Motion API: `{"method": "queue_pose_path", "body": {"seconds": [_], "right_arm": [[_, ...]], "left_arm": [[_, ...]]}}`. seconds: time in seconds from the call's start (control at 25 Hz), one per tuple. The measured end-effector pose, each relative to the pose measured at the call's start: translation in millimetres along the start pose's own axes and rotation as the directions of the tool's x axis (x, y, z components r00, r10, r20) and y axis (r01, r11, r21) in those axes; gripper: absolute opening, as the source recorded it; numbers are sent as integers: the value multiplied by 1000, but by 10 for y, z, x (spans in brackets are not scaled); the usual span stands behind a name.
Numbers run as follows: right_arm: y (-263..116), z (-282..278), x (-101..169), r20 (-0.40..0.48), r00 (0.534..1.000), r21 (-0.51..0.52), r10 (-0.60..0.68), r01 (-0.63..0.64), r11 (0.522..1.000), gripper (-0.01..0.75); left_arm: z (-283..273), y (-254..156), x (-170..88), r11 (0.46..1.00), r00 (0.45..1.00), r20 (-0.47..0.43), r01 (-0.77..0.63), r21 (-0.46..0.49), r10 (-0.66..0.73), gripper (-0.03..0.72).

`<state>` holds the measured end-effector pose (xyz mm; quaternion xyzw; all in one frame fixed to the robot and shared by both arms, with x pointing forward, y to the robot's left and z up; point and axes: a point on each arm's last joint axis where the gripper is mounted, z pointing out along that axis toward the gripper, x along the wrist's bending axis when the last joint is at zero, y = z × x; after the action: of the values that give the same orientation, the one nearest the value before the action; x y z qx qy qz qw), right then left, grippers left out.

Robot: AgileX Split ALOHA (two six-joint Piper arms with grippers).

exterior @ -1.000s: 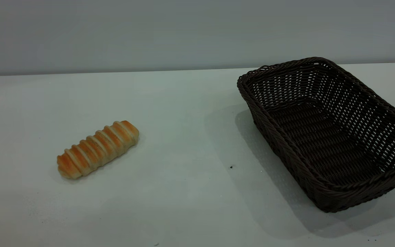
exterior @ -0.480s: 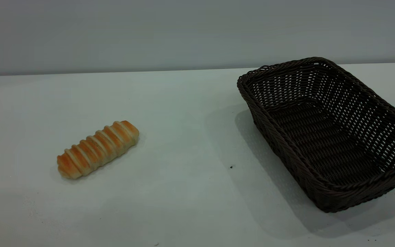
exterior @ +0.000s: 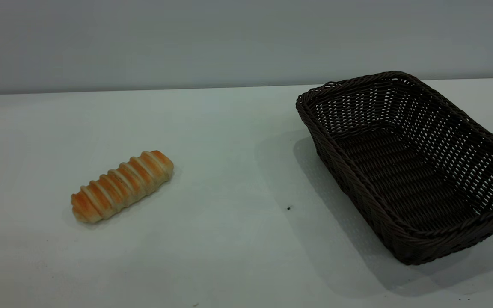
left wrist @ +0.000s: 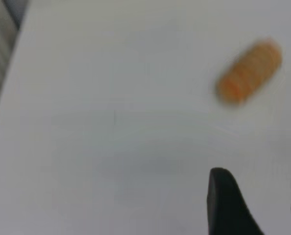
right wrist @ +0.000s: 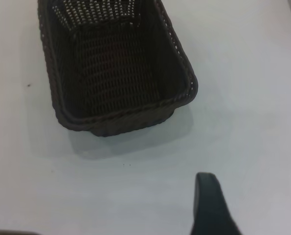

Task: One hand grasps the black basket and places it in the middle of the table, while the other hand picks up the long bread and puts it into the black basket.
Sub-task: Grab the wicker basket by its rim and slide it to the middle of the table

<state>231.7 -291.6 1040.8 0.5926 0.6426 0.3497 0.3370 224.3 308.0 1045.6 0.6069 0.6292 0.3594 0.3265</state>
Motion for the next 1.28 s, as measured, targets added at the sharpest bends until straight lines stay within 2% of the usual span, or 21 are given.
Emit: {"method": "queue_pose_path", "body": {"seconds": [0.12,0.28,0.44,0.56,0.72,0.88,1.28], "right_arm": [[111,21,22,-36,999,32,20,-19,999,457],[344,164,78,-124,988,94,91,-80,992,457],[548,475,63,-138,978,185,155,-128,974,457],[621,781,43,-128,971,307,204,-156,939,457],[654,1199,30,-105,953,441,283,-210,872,457],[672,1568,22,-73,923,483,379,-300,823,457],[547,2222,-37,45,861,513,507,-455,727,457]], "left_arm": [[1,102,-11,999,1000,11,3,-49,-3,366],[175,284,-28,1000,1000,12,-4,22,4,366],[472,505,-56,996,1000,17,-14,85,13,366],[734,623,-79,989,1000,16,13,149,-15,366],[1066,654,-104,955,998,-4,64,289,-66,366],[1237,646,-117,929,995,-22,95,358,-93,366],[1251,647,-118,926,993,-29,113,360,-110,366]]}}
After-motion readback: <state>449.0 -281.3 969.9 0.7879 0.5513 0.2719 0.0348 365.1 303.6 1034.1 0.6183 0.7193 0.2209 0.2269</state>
